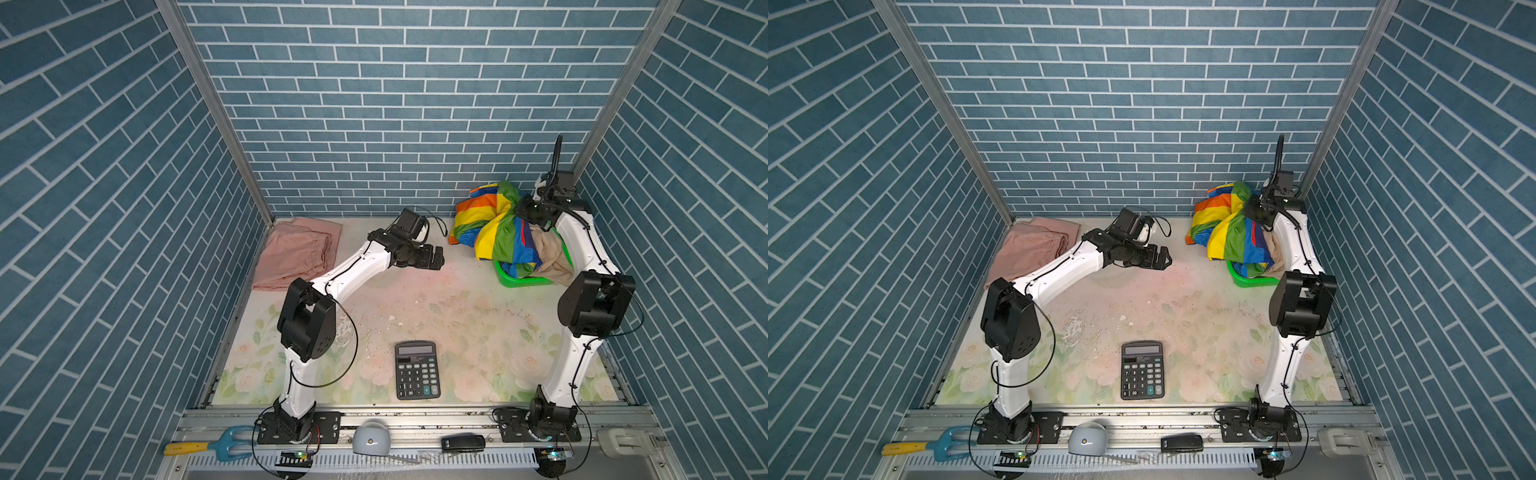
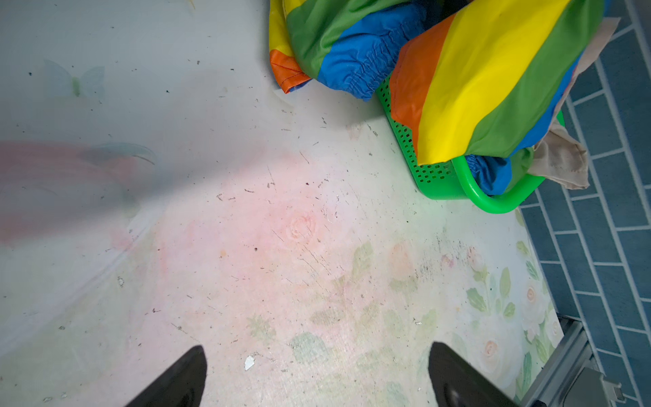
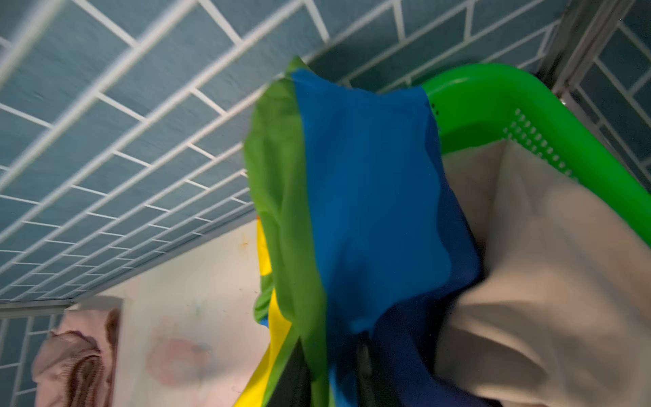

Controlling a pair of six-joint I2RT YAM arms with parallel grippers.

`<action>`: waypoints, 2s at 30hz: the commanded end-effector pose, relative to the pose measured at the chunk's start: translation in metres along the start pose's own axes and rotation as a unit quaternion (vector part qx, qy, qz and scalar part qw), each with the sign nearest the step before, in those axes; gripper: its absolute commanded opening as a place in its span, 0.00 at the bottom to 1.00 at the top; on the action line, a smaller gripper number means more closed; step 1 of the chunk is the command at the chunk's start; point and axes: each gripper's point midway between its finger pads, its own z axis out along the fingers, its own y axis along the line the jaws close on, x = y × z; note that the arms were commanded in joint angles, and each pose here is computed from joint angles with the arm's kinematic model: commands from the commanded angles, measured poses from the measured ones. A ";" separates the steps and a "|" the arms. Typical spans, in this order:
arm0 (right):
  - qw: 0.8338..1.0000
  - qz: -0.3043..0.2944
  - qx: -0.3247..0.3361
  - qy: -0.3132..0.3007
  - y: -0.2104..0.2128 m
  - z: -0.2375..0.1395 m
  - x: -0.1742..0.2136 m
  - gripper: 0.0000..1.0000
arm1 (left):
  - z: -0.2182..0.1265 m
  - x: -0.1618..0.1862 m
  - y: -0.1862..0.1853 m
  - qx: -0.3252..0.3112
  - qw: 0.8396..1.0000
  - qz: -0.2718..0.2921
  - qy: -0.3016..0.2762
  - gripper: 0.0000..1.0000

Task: Fold and stack the shorts
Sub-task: 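Reach the right gripper into the green basket and grasp the rainbow shorts, then lift the rainbow shorts from the basket with the right gripper onto the table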

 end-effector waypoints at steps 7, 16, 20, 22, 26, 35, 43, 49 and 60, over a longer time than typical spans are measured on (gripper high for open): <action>0.998 -0.055 0.039 -0.005 -0.002 -0.049 0.019 0.90 | 0.024 0.010 0.008 0.019 0.999 -0.013 0.028 1.00; 0.995 -0.087 0.042 0.021 0.023 -0.008 0.031 0.98 | 0.027 0.013 0.007 0.027 0.999 -0.022 0.031 1.00; 0.992 -0.108 0.043 0.042 0.043 0.017 0.032 0.82 | 0.019 0.016 0.007 0.025 0.999 -0.021 0.027 1.00; 0.991 -0.118 0.046 0.043 0.054 0.019 0.029 0.57 | 0.014 0.018 0.008 0.023 0.999 -0.021 0.022 1.00; 0.992 -0.122 0.029 0.017 0.079 0.003 0.013 0.04 | 0.008 0.023 0.012 0.021 0.999 -0.026 0.021 1.00; 0.976 -0.145 -0.082 -0.140 0.153 -0.113 -0.061 0.00 | -0.013 0.016 0.013 0.018 1.000 -0.025 -0.001 1.00; 0.943 -0.098 -0.163 -0.274 0.160 -0.207 -0.130 0.00 | -0.017 0.015 0.009 0.026 0.999 -0.028 -0.007 1.00; 0.912 -0.056 -0.290 -0.283 0.197 -0.241 -0.147 0.00 | -0.025 0.011 0.014 0.024 0.999 -0.035 -0.018 1.00; 0.835 -0.108 -0.519 -0.150 0.353 -0.240 -0.048 0.00 | -0.084 -0.013 0.073 0.010 0.991 -0.096 -0.088 1.00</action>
